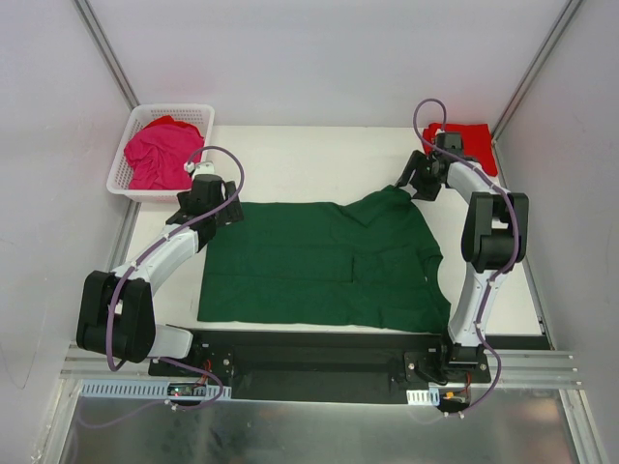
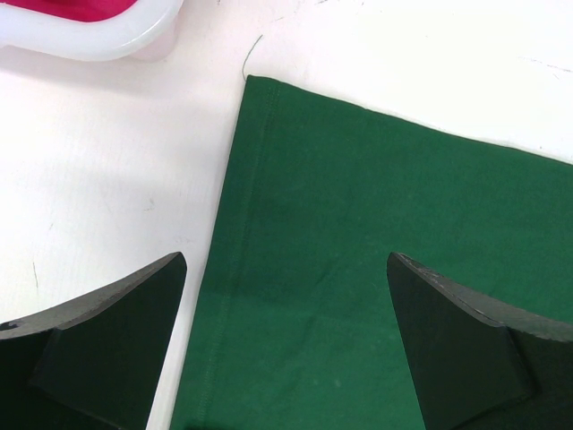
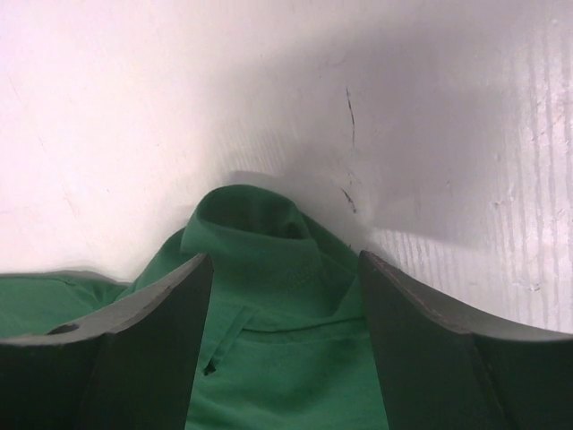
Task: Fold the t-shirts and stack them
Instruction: Grap the side of the flattened tshirt furthest away from the robot with both arms, then fold the other side of the tshirt into a rectangle
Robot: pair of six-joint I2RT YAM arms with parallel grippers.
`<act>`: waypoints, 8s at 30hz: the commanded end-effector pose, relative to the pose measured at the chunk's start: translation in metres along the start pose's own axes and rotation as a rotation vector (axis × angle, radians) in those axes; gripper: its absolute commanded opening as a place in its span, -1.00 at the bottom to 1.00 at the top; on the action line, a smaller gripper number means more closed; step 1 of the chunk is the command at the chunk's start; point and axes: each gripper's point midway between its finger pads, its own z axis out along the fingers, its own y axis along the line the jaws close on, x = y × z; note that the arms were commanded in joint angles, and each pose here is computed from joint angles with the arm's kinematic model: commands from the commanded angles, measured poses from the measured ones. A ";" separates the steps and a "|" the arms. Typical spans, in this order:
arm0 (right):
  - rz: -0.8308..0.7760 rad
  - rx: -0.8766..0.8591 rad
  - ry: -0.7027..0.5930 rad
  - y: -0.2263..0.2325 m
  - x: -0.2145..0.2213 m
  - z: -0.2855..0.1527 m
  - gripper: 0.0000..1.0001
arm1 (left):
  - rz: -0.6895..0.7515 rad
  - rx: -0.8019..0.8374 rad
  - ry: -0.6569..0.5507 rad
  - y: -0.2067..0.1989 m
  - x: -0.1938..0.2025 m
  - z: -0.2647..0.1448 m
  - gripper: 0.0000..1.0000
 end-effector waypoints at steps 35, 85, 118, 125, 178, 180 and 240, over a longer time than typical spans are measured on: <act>-0.008 -0.006 0.007 -0.006 0.005 -0.002 -0.21 | -0.031 -0.012 -0.022 0.003 -0.004 0.003 0.91; -0.011 -0.037 0.021 0.002 0.007 -0.008 -0.98 | 0.180 0.025 0.018 -0.001 -0.056 0.100 0.36; 0.029 -0.052 0.010 -0.005 -0.001 -0.013 -0.97 | 0.396 0.003 0.176 0.020 -0.031 0.131 0.27; 0.036 -0.054 0.006 -0.007 -0.003 -0.014 -0.98 | 0.429 -0.013 0.203 0.025 -0.025 0.136 0.26; 0.065 -0.068 0.004 -0.010 -0.007 -0.015 -0.98 | 0.393 0.151 0.425 0.000 0.015 0.126 -1.00; 0.063 -0.068 0.004 -0.010 -0.006 -0.015 -0.98 | 0.391 0.155 0.426 -0.002 0.016 0.125 -1.00; -0.107 -0.083 -0.179 0.028 0.117 -0.238 -0.98 | 0.305 0.135 0.254 0.026 -0.005 -0.042 -1.00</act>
